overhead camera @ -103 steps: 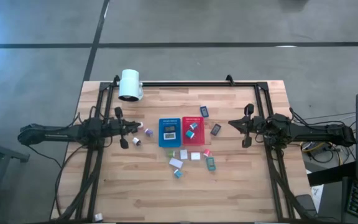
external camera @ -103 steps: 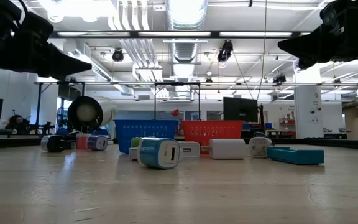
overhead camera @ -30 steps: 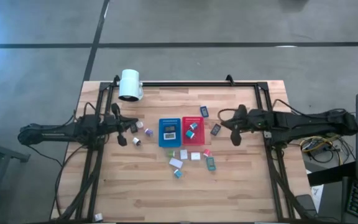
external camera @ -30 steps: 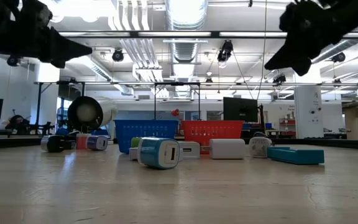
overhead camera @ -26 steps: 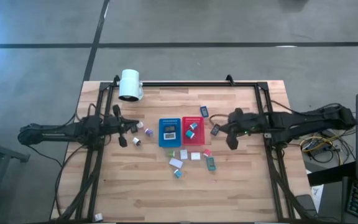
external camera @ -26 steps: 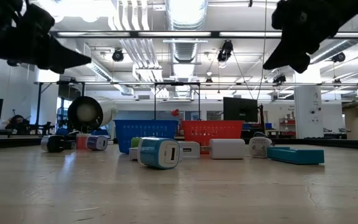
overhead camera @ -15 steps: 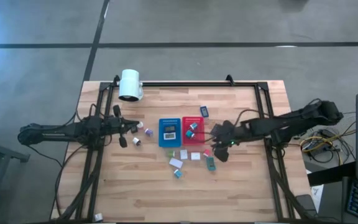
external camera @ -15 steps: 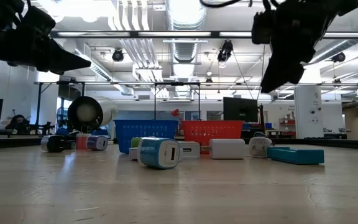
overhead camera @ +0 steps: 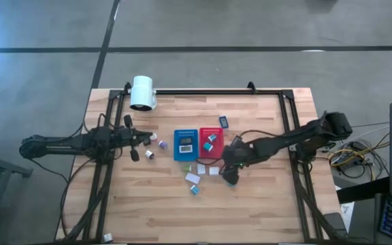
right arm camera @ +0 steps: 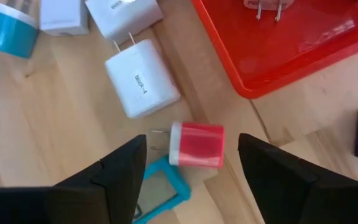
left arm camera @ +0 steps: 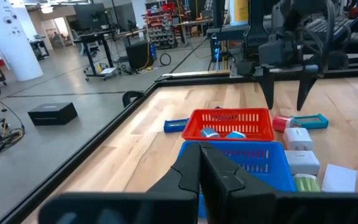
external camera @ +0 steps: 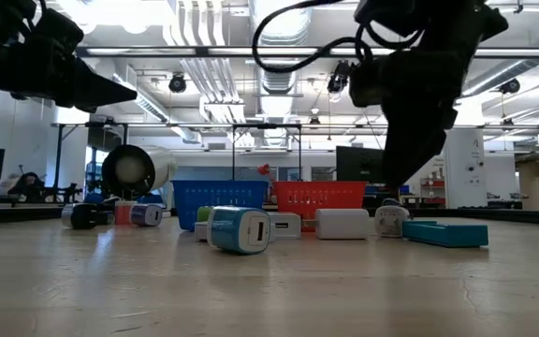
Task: Pick & Place Office items
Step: Put the pink charger adapter into the red bin
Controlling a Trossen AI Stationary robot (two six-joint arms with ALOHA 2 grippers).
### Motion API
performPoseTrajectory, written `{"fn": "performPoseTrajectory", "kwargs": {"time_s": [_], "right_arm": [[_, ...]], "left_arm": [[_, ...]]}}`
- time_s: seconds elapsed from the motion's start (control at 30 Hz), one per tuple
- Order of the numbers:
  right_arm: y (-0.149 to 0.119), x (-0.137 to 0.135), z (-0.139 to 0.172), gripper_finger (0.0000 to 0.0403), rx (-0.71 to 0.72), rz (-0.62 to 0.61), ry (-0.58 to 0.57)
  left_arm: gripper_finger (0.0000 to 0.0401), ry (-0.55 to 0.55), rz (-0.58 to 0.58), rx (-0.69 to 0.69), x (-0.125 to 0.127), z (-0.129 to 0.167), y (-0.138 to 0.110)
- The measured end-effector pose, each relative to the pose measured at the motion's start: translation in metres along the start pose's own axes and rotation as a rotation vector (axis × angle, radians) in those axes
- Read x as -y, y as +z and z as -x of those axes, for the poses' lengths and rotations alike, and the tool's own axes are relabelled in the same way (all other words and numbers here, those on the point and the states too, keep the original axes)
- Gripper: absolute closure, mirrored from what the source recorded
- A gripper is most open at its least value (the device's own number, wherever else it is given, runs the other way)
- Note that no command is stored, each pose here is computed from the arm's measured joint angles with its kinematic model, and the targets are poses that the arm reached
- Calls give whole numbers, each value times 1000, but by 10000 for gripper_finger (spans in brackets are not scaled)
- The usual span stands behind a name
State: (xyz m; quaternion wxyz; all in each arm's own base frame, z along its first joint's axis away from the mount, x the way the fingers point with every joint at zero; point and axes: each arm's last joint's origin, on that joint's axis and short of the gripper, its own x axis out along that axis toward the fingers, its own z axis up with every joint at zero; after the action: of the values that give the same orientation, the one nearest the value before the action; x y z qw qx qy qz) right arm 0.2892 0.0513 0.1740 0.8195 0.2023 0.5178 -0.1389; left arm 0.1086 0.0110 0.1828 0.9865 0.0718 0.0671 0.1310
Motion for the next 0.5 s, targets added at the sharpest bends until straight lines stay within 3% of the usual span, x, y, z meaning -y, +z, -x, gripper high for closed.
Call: {"fn": "performPoseTrajectory", "kwargs": {"time_s": [0.5], "right_arm": [[-2, 7, -36, 154, -136, -52, -90]], "left_arm": [[395, 0, 3, 0, 0, 0, 0]]}}
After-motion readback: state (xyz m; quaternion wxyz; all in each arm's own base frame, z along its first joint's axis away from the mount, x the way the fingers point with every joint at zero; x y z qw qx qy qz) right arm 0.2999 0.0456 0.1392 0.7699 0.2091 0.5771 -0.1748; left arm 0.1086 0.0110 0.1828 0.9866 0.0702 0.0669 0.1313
